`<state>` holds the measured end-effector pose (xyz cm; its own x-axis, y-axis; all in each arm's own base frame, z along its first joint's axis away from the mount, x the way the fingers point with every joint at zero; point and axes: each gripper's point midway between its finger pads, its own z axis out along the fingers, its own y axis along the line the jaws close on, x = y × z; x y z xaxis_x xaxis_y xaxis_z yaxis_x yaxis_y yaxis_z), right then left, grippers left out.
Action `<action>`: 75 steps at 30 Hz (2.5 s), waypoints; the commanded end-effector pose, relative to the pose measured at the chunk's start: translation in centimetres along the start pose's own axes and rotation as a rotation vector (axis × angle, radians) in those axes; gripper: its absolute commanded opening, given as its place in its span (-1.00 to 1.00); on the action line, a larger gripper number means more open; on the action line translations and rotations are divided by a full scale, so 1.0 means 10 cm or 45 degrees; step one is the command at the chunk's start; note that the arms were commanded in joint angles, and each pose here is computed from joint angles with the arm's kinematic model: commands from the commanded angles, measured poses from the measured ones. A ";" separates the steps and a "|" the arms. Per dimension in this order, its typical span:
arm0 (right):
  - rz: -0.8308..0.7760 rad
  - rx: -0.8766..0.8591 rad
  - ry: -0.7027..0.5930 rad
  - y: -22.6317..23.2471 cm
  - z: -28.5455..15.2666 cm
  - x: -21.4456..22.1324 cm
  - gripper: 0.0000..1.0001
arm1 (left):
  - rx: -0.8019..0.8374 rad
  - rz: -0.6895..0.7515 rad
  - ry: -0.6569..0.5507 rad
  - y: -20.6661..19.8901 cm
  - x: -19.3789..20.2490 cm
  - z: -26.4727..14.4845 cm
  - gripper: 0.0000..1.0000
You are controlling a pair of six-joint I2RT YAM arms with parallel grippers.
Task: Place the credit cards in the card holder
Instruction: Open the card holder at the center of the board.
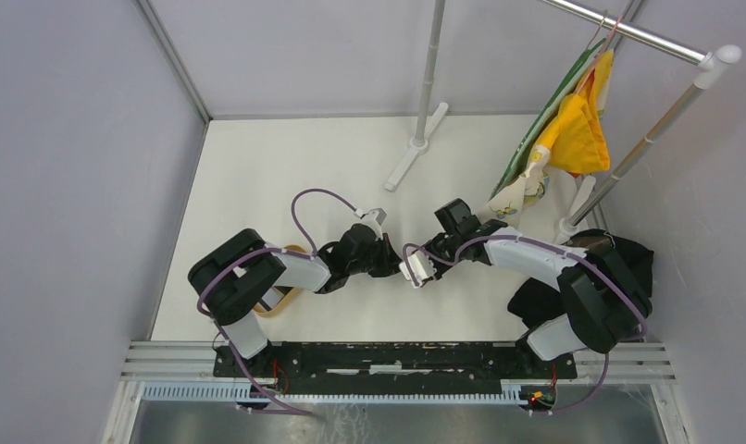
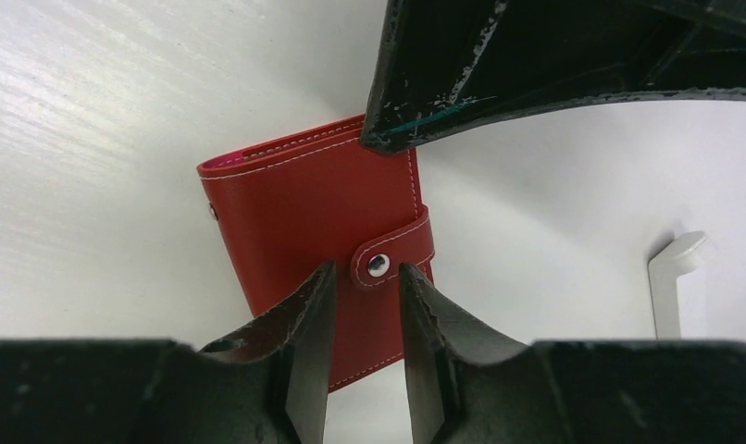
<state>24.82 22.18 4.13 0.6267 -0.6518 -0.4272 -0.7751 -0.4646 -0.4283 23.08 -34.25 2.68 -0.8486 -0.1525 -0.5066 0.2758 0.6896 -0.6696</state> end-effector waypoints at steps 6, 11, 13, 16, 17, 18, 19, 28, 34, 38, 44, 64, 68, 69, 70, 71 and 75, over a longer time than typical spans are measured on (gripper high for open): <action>0.034 0.067 0.050 -0.13 0.09 0.05 -0.41 | -0.049 0.079 0.112 0.18 0.25 0.01 -0.96; 0.030 0.137 0.089 -0.23 0.06 0.09 -0.91 | -0.030 0.100 0.139 0.17 0.30 0.01 -0.96; 0.029 0.177 0.095 -0.27 0.03 0.09 -1.00 | -0.027 0.109 0.155 0.17 0.33 0.02 -0.96; 0.026 0.256 0.103 -0.36 -0.03 0.08 -1.00 | -0.015 0.125 0.182 0.18 0.38 0.04 -0.96; 0.031 0.287 0.103 -0.40 -0.05 0.08 -1.00 | -0.010 0.131 0.195 0.18 0.40 0.04 -0.96; 0.036 0.308 0.101 -0.42 -0.06 0.07 -1.00 | -0.007 0.134 0.208 0.19 0.42 0.05 -0.96; 0.046 0.336 0.098 -0.45 -0.08 0.06 -1.00 | -0.004 0.137 0.222 0.19 0.45 0.06 -0.96; 0.175 0.650 0.094 -0.77 -0.29 0.00 -1.00 | -0.028 0.156 0.269 0.30 0.56 0.08 -0.96; 0.191 0.726 0.093 -0.84 -0.35 -0.04 -1.00 | -0.061 0.163 0.285 0.37 0.60 0.07 -0.96; 0.197 0.756 0.091 -0.87 -0.38 -0.06 -1.00 | -0.079 0.169 0.291 0.38 0.59 0.07 -0.96; 0.243 0.665 0.016 -0.84 -0.31 -0.13 -1.00 | -0.089 0.281 0.248 0.32 0.39 0.01 -0.96; 0.879 0.338 -0.219 -0.69 -0.59 -0.14 -1.00 | -0.154 0.342 -0.086 0.05 -0.73 -0.58 0.03; 0.918 0.382 -0.254 -0.61 -0.69 -0.22 -1.00 | 0.077 0.231 -0.117 -0.21 -0.57 -0.71 0.06; 0.922 0.409 -0.267 -0.64 -0.74 -0.25 -1.00 | 0.128 0.206 -0.133 -0.28 -0.58 -0.73 0.07; 0.926 0.420 -0.286 -0.65 -0.77 -0.29 -1.00 | 0.156 0.181 -0.130 -0.28 -0.52 -0.75 0.07; 0.905 0.421 -0.315 -0.66 -0.81 -0.35 -1.00 | 0.185 0.166 -0.141 -0.30 -0.50 -0.77 0.08; 0.849 0.476 -0.382 -0.73 -0.95 -0.48 -1.00 | 0.217 0.149 -0.176 -0.32 -0.49 -0.82 0.09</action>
<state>27.02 21.85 13.45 0.0130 -0.5999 -0.8000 -0.9548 0.2300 -0.1880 22.81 -28.40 8.47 -0.7610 -0.0878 -0.6428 0.4211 0.6868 -0.5924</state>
